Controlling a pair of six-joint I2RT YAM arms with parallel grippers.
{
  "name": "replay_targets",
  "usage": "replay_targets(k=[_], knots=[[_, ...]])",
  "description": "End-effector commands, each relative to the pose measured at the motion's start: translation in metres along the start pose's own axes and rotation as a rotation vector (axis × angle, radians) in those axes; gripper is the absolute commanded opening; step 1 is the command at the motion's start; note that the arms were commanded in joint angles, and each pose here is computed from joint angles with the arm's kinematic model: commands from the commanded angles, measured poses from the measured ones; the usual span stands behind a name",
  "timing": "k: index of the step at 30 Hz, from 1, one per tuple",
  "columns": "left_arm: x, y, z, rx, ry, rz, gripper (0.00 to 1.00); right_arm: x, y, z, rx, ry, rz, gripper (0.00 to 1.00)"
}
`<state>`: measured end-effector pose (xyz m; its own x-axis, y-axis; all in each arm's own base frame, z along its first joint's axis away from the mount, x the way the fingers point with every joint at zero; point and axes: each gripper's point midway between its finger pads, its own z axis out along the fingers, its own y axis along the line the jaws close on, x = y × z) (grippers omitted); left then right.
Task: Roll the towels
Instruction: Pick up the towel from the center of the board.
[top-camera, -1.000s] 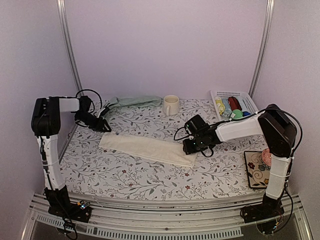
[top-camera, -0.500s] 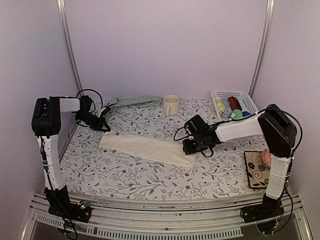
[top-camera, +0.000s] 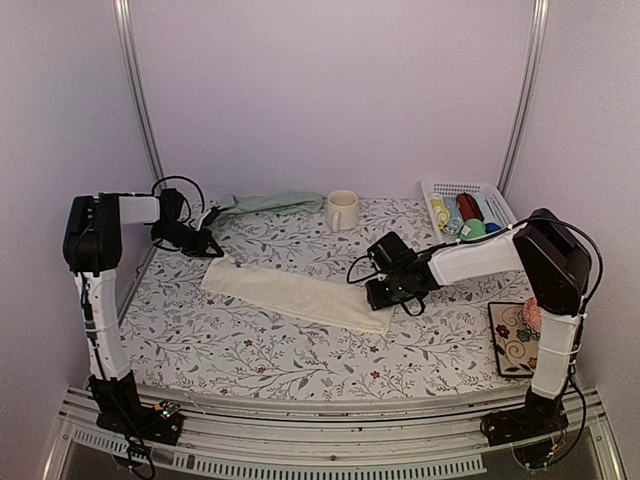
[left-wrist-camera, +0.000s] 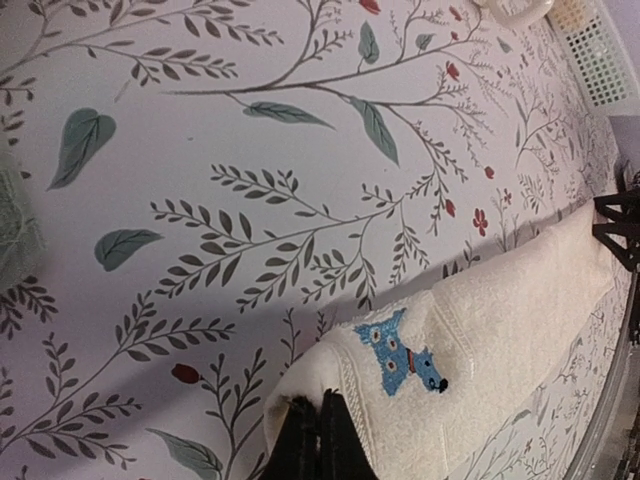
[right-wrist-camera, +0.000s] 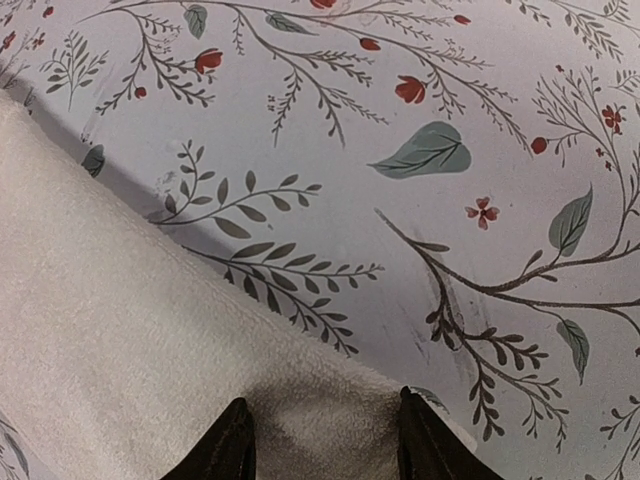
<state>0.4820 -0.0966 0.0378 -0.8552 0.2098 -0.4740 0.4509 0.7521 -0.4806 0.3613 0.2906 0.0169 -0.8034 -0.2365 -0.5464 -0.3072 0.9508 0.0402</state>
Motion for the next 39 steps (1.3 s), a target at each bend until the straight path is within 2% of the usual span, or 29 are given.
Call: replay_targets(k=[1,24,26,28,34,39], knots=[[-0.017,-0.003,-0.008,0.010,-0.062,-0.002,0.00,0.020,-0.007,0.014,0.040,0.065,-0.021,0.49],[-0.028,0.028,-0.003,-0.089,-0.093,-0.114,0.00,0.025,-0.006,0.020,0.038,0.087,-0.032,0.48],[-0.028,0.028,-0.004,-0.095,-0.090,-0.109,0.23,0.025,-0.006,0.019,0.037,0.086,-0.031,0.48],[-0.026,0.030,-0.005,-0.110,-0.086,-0.100,0.39,0.025,-0.006,0.019,0.036,0.085,-0.031,0.48],[-0.013,0.028,-0.006,-0.109,-0.051,-0.092,0.42,0.024,-0.005,0.019,0.029,0.084,-0.030,0.48],[0.000,0.022,-0.005,-0.090,-0.019,-0.086,0.39,0.024,-0.004,0.018,0.027,0.082,-0.028,0.48]])
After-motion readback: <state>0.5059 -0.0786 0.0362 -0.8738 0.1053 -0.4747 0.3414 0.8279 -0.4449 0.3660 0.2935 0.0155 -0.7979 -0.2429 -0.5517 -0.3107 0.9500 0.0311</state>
